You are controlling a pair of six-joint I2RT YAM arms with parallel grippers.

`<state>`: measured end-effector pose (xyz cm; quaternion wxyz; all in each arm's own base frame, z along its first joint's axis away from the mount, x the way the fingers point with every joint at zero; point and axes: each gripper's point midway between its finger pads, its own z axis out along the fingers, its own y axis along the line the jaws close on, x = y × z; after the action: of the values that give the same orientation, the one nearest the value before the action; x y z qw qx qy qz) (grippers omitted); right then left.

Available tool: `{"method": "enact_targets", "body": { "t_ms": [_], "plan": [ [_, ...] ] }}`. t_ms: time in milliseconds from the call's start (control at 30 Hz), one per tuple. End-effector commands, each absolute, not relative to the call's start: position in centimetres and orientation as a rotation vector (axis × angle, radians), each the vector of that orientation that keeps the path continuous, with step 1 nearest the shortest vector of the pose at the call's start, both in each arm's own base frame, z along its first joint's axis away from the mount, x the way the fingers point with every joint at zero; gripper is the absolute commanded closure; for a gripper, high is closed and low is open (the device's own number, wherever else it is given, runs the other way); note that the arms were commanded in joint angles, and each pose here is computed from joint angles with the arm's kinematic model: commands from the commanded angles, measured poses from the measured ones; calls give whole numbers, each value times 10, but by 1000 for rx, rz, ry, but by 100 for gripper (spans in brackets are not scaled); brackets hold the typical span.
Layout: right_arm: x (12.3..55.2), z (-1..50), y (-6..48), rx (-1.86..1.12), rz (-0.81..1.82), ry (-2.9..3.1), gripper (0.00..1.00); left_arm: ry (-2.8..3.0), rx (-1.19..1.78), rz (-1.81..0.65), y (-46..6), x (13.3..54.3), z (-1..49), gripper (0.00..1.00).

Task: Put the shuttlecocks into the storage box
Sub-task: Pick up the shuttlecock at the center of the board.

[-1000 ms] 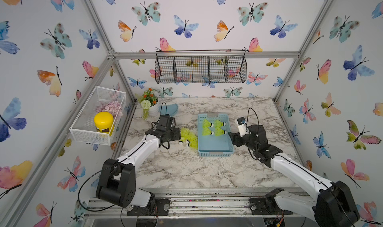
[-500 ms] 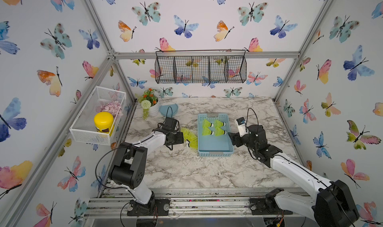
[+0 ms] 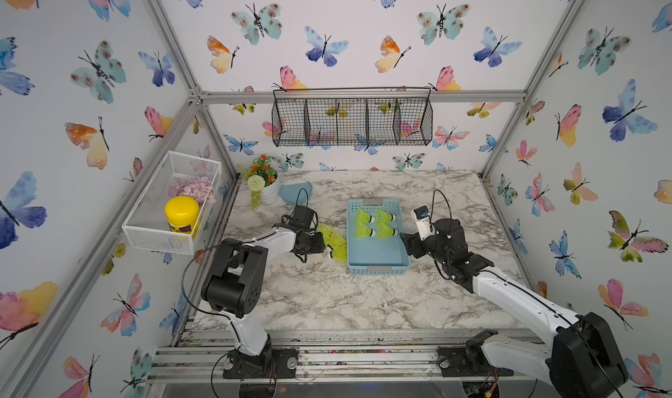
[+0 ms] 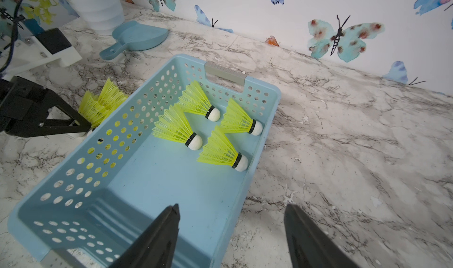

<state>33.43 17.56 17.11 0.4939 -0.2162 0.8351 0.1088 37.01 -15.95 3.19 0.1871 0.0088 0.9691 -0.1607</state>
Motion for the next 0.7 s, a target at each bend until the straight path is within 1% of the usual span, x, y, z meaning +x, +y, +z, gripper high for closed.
{"method": "enact_targets", "body": {
  "t_ms": [0,233,300,333,400,500,667],
  "plan": [
    [337,177,176,-518,258,2025,26,2747,36,-413,-156,371,26,59],
    [337,177,177,-520,263,2027,26,2757,55,-341,-151,366,27,70],
    [337,177,177,-520,267,2027,26,2750,83,-299,-152,365,34,78],
    [337,176,177,-521,266,2029,26,2749,95,-278,-153,363,38,80],
    [337,177,177,-520,265,2029,26,2743,124,-253,-155,360,48,82],
    [336,176,176,-520,264,2031,26,2745,137,-242,-152,355,63,82],
    [335,174,177,-525,270,2035,26,2775,174,-289,-155,342,83,80]
  ]
}}
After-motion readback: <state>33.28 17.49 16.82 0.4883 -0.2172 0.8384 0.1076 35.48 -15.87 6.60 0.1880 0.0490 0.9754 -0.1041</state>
